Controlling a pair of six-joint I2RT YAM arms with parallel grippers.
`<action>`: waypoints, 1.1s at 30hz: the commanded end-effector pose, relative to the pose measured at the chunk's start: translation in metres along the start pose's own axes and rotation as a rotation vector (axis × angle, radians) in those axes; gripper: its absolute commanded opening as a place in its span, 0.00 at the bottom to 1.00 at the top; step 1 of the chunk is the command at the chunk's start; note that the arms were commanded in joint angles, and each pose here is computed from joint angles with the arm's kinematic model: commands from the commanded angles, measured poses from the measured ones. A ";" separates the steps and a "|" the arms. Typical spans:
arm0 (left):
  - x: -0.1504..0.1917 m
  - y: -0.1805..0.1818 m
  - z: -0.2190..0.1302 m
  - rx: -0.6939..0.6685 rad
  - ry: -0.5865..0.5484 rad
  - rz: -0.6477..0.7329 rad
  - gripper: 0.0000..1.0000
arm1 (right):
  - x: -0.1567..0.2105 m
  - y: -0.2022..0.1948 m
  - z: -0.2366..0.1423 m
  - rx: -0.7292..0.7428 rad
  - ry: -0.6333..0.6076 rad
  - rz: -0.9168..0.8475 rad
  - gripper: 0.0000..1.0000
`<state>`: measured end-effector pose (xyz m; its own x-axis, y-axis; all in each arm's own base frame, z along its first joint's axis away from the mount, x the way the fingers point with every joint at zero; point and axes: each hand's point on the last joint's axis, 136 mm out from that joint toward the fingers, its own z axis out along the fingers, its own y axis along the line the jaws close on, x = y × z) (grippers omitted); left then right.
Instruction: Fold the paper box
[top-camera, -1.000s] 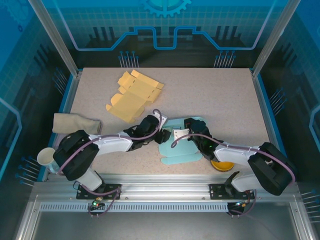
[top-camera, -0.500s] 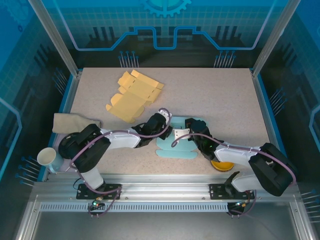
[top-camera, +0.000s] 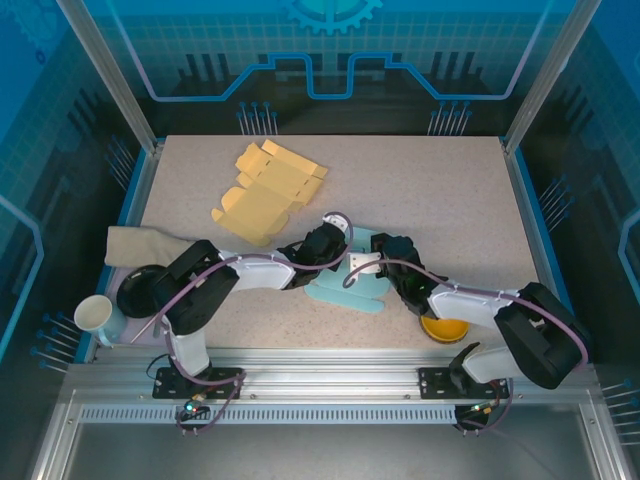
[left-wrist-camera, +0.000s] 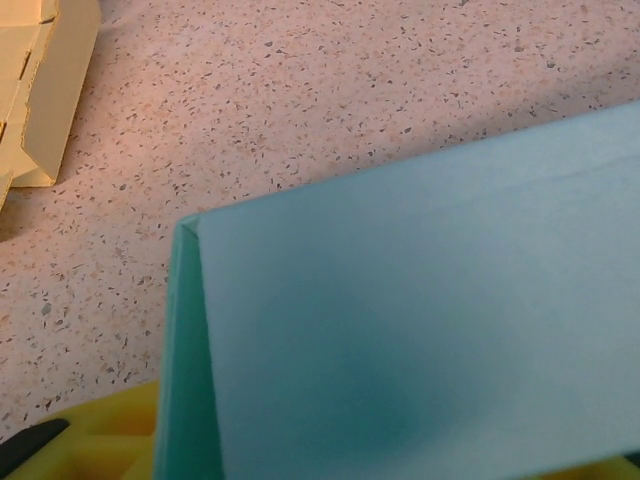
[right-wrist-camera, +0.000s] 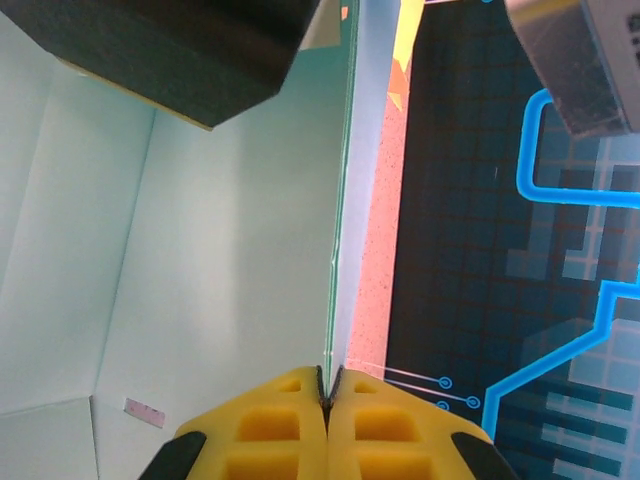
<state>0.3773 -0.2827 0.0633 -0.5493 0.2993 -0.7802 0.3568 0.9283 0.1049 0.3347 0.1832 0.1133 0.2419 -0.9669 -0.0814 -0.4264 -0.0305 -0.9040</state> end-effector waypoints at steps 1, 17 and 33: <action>0.031 0.044 0.014 -0.134 0.088 0.023 0.50 | -0.004 0.038 -0.006 -0.178 -0.074 0.003 0.00; 0.006 0.000 -0.023 0.513 -0.019 0.019 0.61 | 0.007 0.036 -0.013 -0.284 -0.126 0.106 0.00; 0.005 0.018 0.002 0.225 0.029 -0.010 0.51 | 0.001 0.043 -0.005 -0.268 -0.096 0.078 0.00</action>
<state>0.3553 -0.2841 0.0624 -0.5674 0.3213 -0.7582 0.6486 0.7417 -0.1711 0.3336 0.1777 0.1145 0.2760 -0.9346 -0.2245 -0.5643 0.0316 -0.8250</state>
